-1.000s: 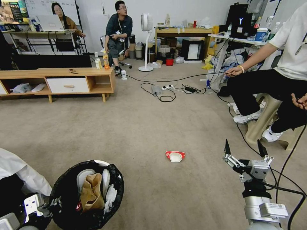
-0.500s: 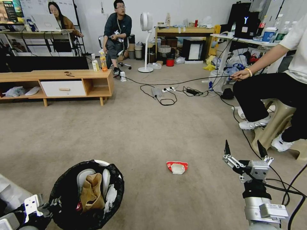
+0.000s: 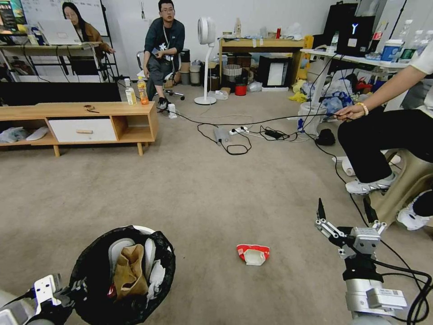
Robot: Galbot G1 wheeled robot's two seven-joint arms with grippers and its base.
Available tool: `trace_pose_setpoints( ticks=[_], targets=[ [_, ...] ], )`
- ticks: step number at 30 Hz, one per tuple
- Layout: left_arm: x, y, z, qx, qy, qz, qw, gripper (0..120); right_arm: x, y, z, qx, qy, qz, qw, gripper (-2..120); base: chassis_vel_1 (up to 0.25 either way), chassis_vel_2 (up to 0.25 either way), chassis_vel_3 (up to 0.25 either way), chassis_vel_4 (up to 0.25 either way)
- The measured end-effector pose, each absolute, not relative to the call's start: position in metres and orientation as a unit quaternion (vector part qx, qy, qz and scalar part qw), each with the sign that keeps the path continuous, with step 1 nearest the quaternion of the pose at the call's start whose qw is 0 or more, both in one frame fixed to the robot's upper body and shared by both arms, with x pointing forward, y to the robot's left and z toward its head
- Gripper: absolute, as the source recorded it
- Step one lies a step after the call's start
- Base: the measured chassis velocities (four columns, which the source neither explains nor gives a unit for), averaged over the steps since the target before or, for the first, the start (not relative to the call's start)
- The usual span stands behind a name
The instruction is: Pick up the trash bin and place the garbage on the floor into it.
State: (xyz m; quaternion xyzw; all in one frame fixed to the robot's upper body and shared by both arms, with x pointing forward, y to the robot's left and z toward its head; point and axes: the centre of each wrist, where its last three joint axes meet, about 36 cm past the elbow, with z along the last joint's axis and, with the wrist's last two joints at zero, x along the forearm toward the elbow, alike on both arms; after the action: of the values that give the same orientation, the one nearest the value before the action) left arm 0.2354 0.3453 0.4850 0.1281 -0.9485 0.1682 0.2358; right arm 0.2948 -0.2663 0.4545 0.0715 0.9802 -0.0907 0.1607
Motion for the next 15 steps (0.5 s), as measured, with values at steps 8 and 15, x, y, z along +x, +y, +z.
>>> trace_pose_setpoints(
  ticks=[8,15],
  targets=[
    [0.2353,0.3457,0.4851,0.129,-0.949,0.168,0.235,1,0.2955,-0.2669,0.454,0.071,0.98,-0.092,0.161,100,-0.085,0.086,0.088,-0.08],
    [0.2351,0.3457,0.4849,0.13,-0.948,0.168,0.235,1,0.2954,-0.2678,0.4517,0.07,0.98,-0.094,0.16,100,-0.083,0.109,0.104,-0.104]
  ],
)
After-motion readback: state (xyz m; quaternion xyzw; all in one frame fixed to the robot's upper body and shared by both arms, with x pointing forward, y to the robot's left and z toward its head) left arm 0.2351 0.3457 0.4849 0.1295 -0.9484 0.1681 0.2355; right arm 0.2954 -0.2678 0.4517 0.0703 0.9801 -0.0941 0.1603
